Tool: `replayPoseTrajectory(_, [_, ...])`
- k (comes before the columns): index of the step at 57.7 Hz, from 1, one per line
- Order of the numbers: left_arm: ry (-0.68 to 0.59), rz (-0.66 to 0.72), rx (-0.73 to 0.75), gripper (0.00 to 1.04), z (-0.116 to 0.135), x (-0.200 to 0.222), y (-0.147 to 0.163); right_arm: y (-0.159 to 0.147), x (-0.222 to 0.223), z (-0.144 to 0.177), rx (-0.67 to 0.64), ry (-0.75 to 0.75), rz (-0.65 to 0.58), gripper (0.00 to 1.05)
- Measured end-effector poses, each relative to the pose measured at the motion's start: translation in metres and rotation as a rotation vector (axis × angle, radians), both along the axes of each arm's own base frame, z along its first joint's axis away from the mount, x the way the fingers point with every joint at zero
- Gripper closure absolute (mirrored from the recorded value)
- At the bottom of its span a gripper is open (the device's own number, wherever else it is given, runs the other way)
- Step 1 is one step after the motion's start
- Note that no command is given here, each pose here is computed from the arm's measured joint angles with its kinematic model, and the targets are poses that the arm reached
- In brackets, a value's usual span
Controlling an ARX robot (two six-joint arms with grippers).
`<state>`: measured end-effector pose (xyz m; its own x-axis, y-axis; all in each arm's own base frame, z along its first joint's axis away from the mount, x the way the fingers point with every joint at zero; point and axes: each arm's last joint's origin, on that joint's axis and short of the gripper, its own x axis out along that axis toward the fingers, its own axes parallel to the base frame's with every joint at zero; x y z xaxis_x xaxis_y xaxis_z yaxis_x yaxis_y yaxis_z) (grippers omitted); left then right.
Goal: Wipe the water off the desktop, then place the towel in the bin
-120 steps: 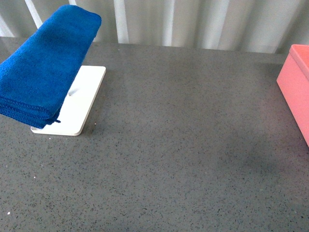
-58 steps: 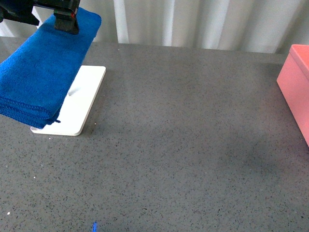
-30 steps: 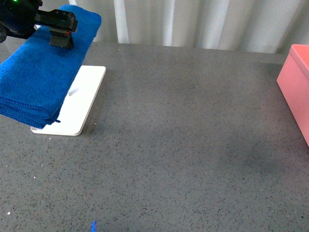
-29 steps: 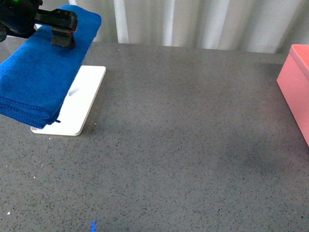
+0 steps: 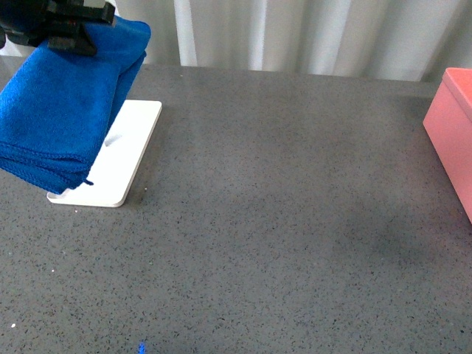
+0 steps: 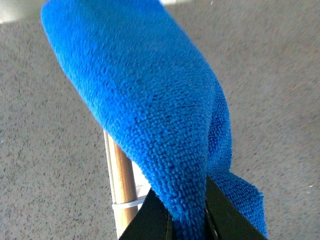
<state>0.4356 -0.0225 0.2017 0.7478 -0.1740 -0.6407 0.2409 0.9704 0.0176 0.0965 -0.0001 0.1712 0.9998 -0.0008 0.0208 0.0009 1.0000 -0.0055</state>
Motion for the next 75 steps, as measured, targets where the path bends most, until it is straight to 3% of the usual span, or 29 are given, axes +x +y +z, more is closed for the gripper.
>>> replayPoseTrajectory(9, [-0.106, -0.068, -0.131, 1.00, 0.040, -0.017, -0.010, 0.000, 0.000, 0.000, 0.000, 0.000, 0.000, 0.07])
replayPoseTrajectory(17, [-0.179, -0.252, -0.343, 1.00, 0.074, -0.055, -0.042, 0.000, 0.000, 0.000, 0.000, 0.000, 0.000, 0.07])
replayPoseTrajectory(33, [-0.111, -0.459, -0.585, 1.00, 0.061, -0.093, -0.100, 0.000, 0.000, 0.000, 0.000, 0.000, 0.000, 0.07])
replayPoseTrajectory(44, [-0.087, -0.493, -0.670, 1.00, 0.055, -0.106, -0.125, 0.000, 0.000, 0.000, 0.000, 0.000, 0.000, 0.07])
replayPoseTrajectory(59, [-0.130, -0.476, -0.693, 1.00, 0.056, -0.111, -0.135, 0.000, 0.000, 0.000, 0.001, 0.003, -0.001, 0.07])
replayPoseTrajectory(62, [-0.129, -0.474, -0.695, 1.00, 0.056, -0.111, -0.135, 0.000, 0.001, -0.001, 0.015, 0.121, 0.004, 0.07])
replayPoseTrajectory(64, [-0.129, -0.473, -0.695, 1.00, 0.056, -0.111, -0.135, -0.001, 0.004, -0.002, 0.033, 0.253, 0.031, 0.07])
replayPoseTrajectory(67, [-0.129, -0.471, -0.695, 1.00, 0.056, -0.111, -0.135, -0.004, 0.014, 0.001, 0.056, 0.337, 0.079, 0.07])
replayPoseTrajectory(75, [-0.128, -0.472, -0.695, 1.00, 0.056, -0.111, -0.135, -0.011, 0.056, 0.033, 0.119, 0.332, 0.401, 0.07])
